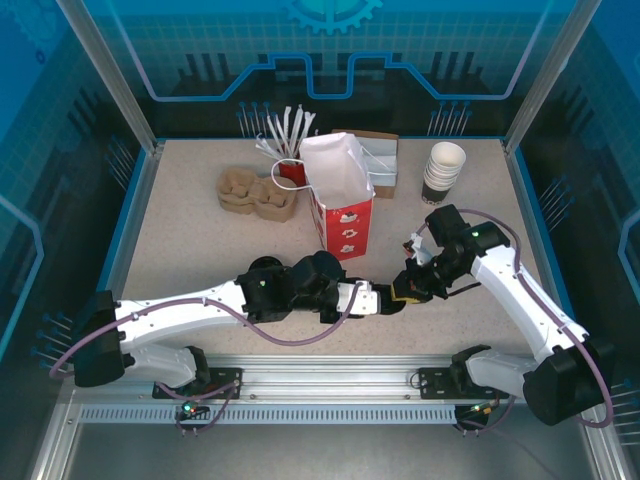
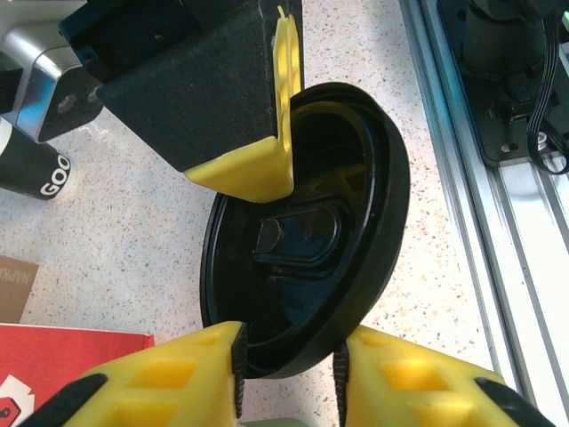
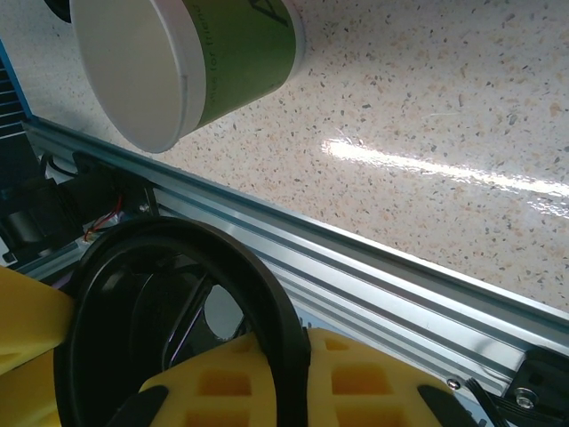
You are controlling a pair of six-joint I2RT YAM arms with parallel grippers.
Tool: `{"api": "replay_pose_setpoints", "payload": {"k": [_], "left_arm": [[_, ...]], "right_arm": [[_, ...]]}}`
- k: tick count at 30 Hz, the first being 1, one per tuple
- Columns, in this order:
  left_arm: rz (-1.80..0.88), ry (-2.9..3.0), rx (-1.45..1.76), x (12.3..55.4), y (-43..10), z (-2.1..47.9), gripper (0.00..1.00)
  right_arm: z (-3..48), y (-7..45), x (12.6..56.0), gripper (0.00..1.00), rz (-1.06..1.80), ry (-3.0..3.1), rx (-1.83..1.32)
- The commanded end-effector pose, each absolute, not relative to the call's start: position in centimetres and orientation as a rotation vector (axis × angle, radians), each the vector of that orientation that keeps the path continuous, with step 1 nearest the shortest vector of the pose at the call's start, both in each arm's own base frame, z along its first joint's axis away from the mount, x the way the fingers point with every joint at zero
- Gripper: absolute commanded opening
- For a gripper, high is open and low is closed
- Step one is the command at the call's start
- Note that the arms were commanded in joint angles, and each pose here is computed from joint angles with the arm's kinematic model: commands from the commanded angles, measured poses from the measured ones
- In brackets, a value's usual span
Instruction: Pack the takeout coffee
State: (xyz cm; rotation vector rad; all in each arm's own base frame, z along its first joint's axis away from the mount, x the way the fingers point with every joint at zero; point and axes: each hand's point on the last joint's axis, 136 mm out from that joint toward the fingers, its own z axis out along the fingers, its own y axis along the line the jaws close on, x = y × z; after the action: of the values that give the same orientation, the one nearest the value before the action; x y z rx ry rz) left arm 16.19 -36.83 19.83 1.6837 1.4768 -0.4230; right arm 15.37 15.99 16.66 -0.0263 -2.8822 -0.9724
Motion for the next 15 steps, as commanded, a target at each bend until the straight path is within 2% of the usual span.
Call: {"api": "replay_pose_setpoints", "payload": {"k": [1, 15], "left_arm": [[-0.427, 1.4, 1.678, 16.0, -37.9, 21.9, 0.28], [-0.362, 1.402, 1.691, 16.7, -38.7, 21.3, 0.16]], "right_arm": [[17.2, 16.2, 14.6, 0.02, -1.024, -2.844, -0.012], [17.6, 16.3, 14.7, 0.06, -1.039, -2.846, -0.016]]}}
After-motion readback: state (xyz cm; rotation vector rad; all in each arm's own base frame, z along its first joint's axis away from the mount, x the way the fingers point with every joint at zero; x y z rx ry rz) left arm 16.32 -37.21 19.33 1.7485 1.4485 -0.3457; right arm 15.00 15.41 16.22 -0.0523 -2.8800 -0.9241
